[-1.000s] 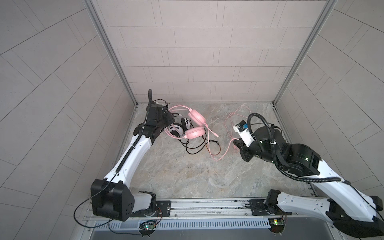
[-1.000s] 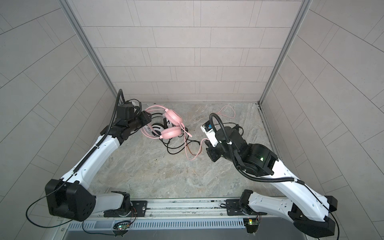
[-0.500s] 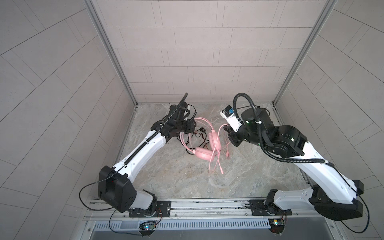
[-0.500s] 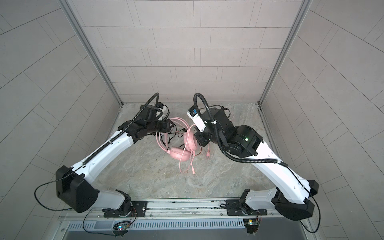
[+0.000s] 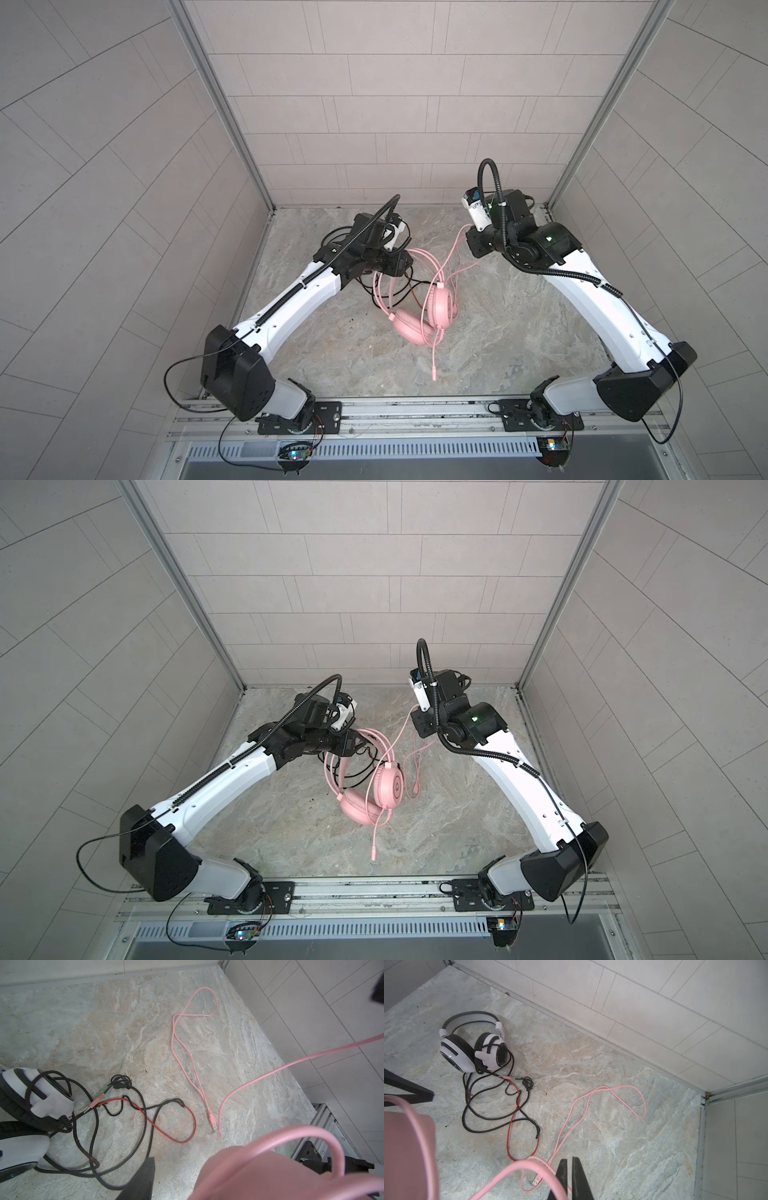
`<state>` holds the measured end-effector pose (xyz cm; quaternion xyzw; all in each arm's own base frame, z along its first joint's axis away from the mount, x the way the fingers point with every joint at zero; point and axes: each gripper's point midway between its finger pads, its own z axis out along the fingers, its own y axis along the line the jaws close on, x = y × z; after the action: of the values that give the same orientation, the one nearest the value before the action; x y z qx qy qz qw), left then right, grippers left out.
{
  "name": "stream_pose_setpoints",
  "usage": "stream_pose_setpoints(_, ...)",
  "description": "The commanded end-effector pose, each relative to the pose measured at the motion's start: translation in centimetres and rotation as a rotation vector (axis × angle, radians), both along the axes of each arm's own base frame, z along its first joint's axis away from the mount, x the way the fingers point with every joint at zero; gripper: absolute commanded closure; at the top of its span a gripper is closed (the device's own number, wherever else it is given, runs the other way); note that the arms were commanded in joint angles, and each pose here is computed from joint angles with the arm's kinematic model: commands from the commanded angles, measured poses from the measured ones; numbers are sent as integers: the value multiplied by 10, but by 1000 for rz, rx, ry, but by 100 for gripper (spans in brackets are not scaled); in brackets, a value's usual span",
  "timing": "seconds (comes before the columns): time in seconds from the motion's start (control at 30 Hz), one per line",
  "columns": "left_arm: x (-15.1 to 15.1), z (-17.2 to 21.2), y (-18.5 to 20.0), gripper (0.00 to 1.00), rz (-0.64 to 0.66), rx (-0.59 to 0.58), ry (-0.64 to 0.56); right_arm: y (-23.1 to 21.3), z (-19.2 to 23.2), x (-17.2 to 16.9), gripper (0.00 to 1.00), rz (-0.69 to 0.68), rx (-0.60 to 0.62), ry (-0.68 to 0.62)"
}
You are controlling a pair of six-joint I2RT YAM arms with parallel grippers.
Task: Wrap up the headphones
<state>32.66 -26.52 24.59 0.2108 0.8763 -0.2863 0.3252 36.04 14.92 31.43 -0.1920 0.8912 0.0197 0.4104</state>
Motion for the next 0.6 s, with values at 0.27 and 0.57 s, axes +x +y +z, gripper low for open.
stream_pose_setpoints(0.27, -15, 70, -8, 100, -74, -227, -151, 24, -77, 8, 92, 33, 173, 110)
stream_pose_setpoints(0.57, -24, 92, -28, 100, -177, -460, -107, 68, -93, 10, 89, 134, 468, 93)
